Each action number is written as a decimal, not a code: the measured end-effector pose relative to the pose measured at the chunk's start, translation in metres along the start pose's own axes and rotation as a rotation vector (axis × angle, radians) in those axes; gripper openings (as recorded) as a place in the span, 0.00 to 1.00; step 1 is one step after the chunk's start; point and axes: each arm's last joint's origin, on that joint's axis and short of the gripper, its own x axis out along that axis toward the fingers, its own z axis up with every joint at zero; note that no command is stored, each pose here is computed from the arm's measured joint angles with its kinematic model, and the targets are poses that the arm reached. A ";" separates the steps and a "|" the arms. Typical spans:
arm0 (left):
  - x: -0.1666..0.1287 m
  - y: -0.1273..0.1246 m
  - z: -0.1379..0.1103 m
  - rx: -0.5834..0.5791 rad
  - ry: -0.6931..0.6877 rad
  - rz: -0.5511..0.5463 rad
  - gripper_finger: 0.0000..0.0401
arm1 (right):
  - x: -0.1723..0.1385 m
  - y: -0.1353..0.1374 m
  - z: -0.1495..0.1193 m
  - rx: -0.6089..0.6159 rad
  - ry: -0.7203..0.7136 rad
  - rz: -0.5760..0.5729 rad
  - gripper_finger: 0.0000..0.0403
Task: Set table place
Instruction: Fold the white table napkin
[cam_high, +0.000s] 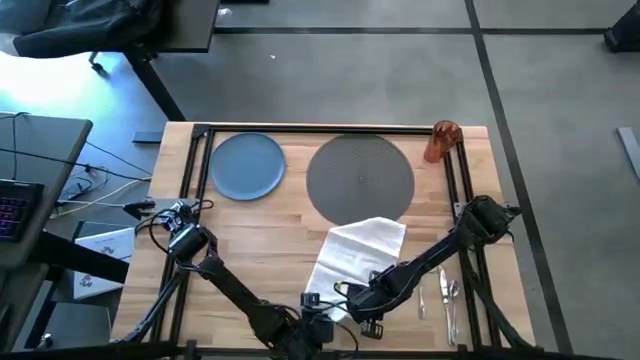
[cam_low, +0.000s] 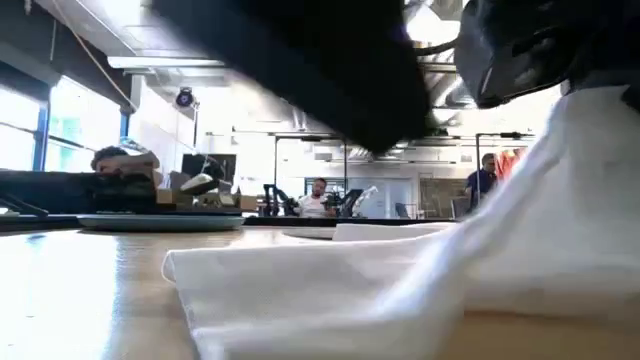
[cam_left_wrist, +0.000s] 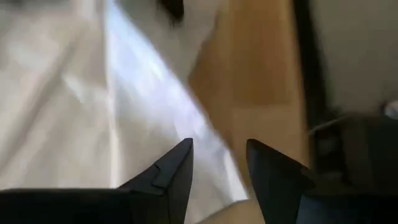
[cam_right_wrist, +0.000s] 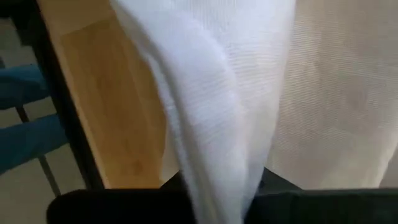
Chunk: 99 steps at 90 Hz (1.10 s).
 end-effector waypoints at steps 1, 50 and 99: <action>-0.003 0.001 0.002 -0.002 -0.010 0.005 0.33 | 0.000 0.000 0.000 0.000 0.000 0.001 0.00; -0.076 -0.016 0.008 0.089 -0.032 -0.112 0.33 | 0.000 0.005 0.002 -0.004 -0.029 0.029 0.00; -0.055 0.000 -0.003 0.504 0.034 -0.101 0.33 | -0.019 0.019 0.014 -0.079 -0.184 0.109 0.00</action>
